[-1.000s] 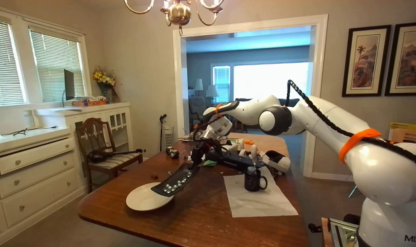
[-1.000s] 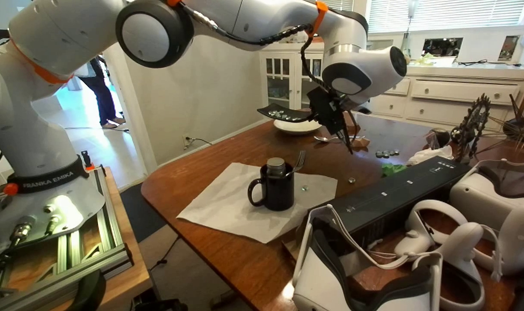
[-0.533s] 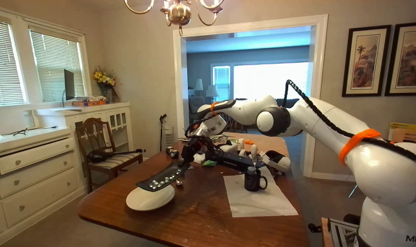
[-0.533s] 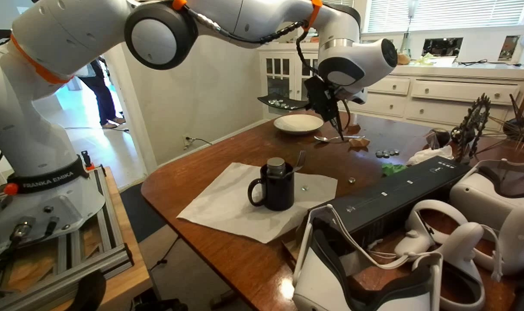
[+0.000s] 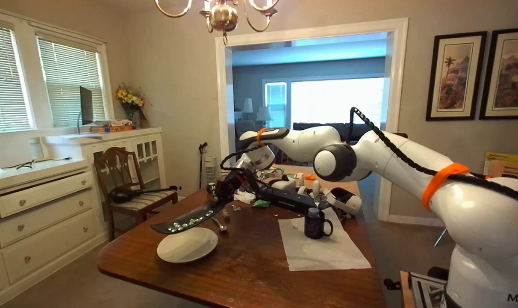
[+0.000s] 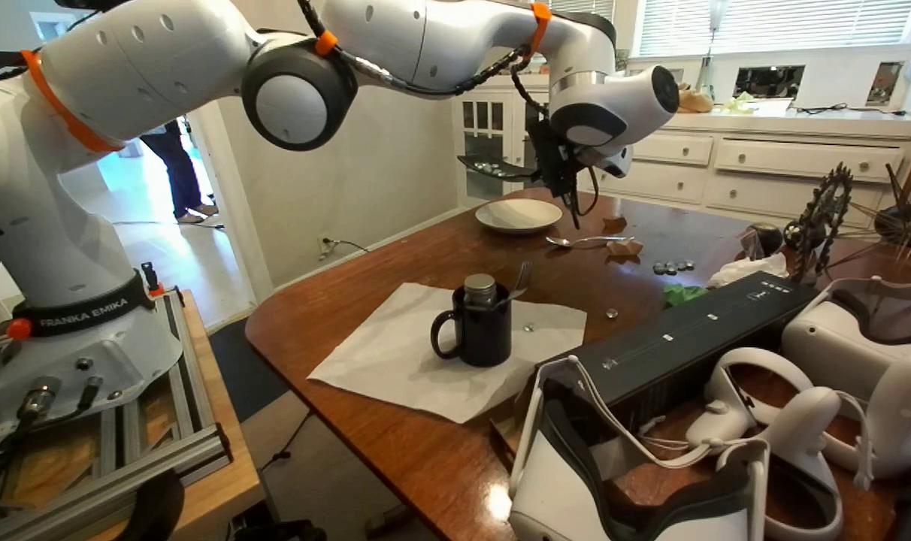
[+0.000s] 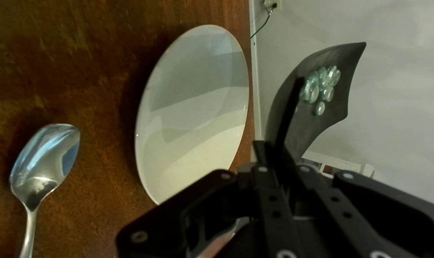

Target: Pick up the black plate and pour it's contents in the bowl

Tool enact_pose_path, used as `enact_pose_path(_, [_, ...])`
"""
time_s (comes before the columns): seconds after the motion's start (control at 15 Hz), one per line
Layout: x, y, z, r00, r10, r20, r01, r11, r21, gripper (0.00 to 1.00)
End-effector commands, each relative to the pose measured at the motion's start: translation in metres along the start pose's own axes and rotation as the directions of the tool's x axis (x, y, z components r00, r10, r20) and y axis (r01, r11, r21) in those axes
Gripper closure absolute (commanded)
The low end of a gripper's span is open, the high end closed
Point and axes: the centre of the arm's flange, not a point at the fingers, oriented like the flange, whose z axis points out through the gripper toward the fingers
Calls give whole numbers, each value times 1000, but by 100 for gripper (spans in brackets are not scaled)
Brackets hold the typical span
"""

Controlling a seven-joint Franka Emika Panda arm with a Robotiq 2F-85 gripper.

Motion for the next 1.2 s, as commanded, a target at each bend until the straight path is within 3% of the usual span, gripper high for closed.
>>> enact_pose_path(0.0, [49, 11, -6, 998, 48, -42, -47, 998, 29, 98])
enact_pose_path(0.2, [47, 11, -11, 997, 44, -65, -42, 998, 40, 98])
enact_pose_path(0.27, [5, 4, -1, 999, 34, -29, -34, 999, 6, 98])
enact_pose_path(0.33, [5, 5, -2, 999, 34, -30, -34, 999, 4, 92])
enact_pose_path(1.0, [4, 7, -1, 999, 36, -28, -36, 999, 2, 92])
enact_pose_path(1.13, [7, 10, -4, 999, 38, -27, -38, 999, -5, 98])
